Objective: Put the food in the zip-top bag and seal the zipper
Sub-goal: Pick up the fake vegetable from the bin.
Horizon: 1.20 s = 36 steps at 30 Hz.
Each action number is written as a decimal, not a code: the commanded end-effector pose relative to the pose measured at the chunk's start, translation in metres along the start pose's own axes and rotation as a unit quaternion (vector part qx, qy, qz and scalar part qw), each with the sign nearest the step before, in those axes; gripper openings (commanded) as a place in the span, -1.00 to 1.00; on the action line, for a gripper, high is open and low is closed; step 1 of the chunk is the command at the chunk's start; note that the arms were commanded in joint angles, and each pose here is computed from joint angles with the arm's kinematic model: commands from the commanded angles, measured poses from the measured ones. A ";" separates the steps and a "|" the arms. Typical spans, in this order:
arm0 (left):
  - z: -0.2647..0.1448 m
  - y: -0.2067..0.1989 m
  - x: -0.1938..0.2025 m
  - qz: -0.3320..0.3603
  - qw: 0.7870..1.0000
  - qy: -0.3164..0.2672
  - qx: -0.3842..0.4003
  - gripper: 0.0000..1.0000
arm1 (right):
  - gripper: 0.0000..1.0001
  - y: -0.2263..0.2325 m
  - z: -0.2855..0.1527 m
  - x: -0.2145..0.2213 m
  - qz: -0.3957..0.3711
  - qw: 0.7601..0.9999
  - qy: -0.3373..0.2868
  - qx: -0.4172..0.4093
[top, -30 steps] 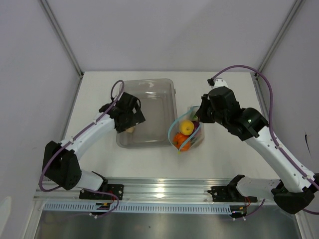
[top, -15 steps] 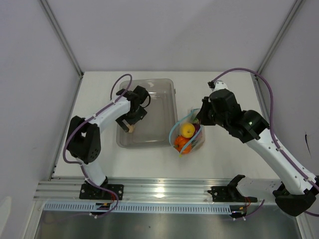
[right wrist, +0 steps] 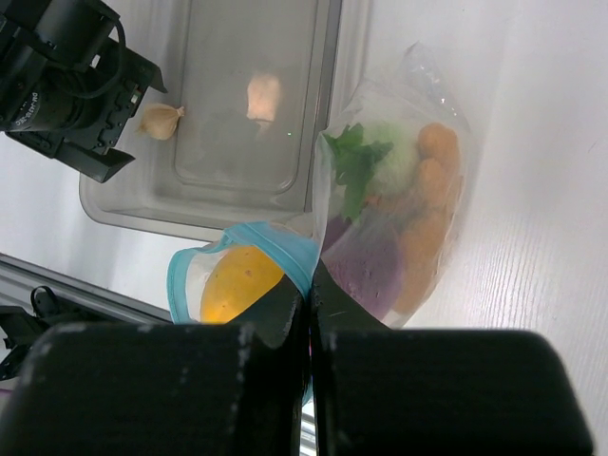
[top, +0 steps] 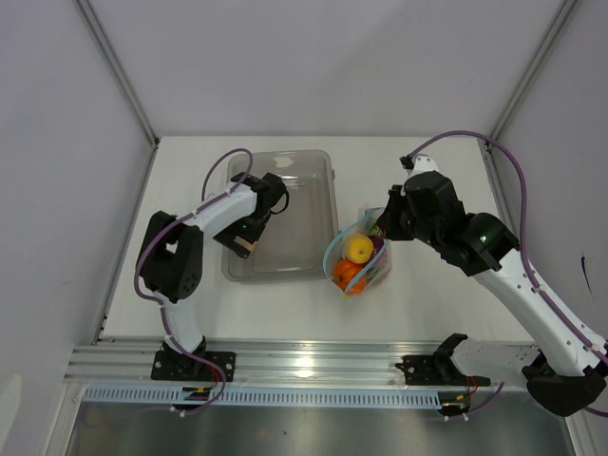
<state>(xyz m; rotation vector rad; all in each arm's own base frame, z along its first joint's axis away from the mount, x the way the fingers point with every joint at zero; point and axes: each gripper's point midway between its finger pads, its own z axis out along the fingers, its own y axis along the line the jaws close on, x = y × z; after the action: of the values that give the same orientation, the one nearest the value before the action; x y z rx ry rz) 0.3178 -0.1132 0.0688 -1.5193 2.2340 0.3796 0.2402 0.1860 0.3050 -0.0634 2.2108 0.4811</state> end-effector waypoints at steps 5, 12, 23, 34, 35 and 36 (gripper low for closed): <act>0.001 -0.014 -0.015 -0.089 0.995 -0.036 0.009 0.92 | -1.00 0.002 -0.009 -0.010 -0.001 1.000 -0.025 -0.014; 0.014 -0.013 -0.005 -0.102 0.994 -0.030 -0.022 0.88 | -1.00 0.001 -0.009 -0.009 -0.008 1.000 -0.022 -0.012; 0.023 -0.013 -0.002 -0.125 0.992 -0.019 -0.026 0.58 | -1.00 0.001 -0.007 -0.010 -0.010 1.000 -0.020 -0.012; 0.023 -0.010 -0.003 -0.130 0.991 -0.019 -0.039 0.18 | -1.00 0.003 -0.011 -0.013 -0.006 1.000 -0.024 -0.017; 0.023 -0.010 -0.004 -0.130 0.990 -0.020 -0.040 0.13 | -1.00 0.003 -0.011 -0.014 -0.006 1.000 -0.025 -0.017; 0.023 -0.010 -0.004 -0.129 0.991 -0.021 -0.042 0.08 | -1.00 0.003 -0.013 -0.015 -0.004 0.999 -0.027 -0.018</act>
<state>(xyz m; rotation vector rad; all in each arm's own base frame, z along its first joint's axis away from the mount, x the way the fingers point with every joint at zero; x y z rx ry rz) 0.3297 -0.1071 0.0445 -1.7672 2.0181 0.4203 0.2379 0.1833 0.3036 -0.0934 2.2186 0.4747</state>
